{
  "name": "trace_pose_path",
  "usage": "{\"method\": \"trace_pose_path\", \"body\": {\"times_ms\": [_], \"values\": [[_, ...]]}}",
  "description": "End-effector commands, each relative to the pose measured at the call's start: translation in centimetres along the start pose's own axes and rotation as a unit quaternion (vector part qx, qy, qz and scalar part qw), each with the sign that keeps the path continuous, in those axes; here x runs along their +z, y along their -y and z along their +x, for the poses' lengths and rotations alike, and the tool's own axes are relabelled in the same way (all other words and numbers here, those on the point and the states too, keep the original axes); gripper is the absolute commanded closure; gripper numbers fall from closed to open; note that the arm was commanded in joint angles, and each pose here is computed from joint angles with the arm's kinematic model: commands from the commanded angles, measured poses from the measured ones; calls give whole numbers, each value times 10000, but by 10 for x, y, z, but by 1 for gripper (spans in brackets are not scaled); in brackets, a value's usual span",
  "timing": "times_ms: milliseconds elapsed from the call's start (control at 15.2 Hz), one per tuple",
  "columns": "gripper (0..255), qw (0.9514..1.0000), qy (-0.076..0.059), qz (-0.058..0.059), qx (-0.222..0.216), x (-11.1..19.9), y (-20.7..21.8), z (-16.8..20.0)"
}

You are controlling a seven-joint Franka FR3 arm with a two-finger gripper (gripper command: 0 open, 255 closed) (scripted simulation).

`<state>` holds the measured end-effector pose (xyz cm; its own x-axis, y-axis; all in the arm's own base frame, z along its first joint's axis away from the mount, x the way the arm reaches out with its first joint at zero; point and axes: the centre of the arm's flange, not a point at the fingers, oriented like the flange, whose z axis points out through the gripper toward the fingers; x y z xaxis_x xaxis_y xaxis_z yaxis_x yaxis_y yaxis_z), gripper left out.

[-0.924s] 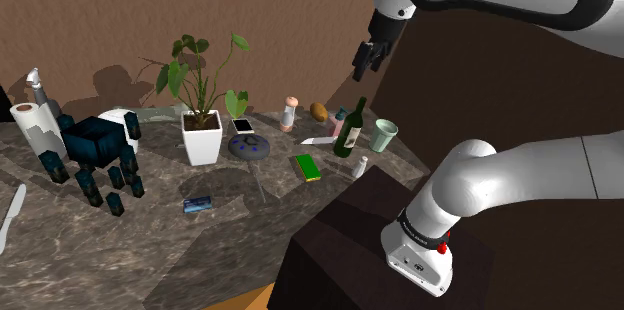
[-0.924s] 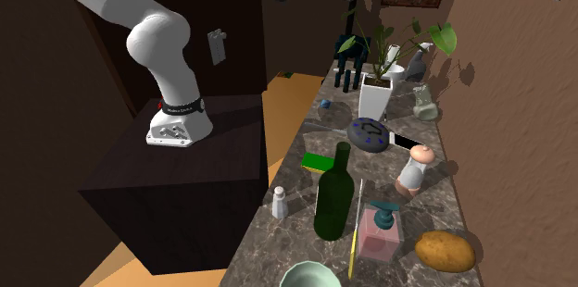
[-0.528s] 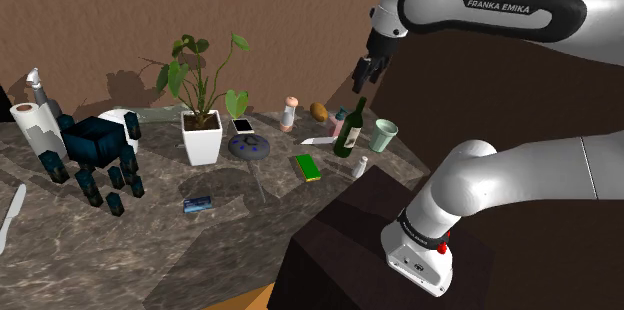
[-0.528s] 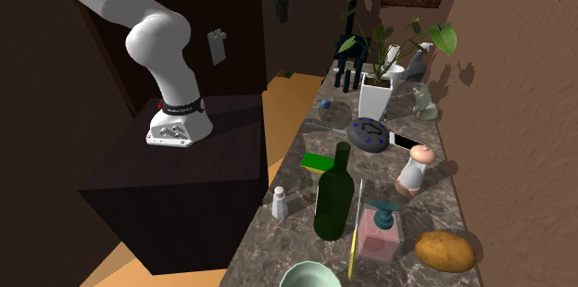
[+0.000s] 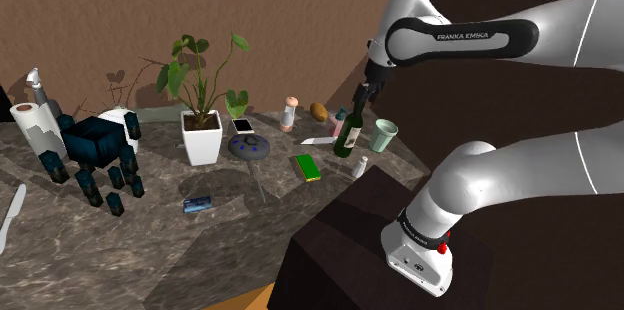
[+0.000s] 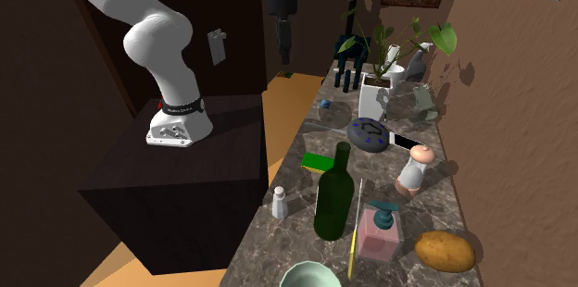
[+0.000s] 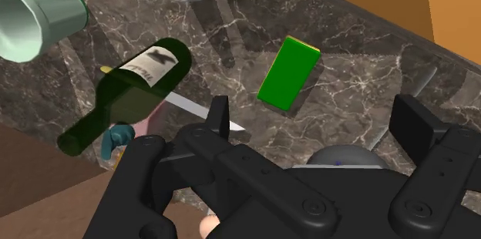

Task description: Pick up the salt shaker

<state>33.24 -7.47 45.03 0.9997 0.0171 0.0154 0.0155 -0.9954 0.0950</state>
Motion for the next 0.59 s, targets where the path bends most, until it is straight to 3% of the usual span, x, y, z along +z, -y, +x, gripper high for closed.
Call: {"method": "trace_pose_path", "body": {"times_ms": [0, 528], "values": [[0, 10000, 26, 9, 13, 25, -14, 0], [0, 9998, 184, 53, 77, 118, -65, -2]]}}
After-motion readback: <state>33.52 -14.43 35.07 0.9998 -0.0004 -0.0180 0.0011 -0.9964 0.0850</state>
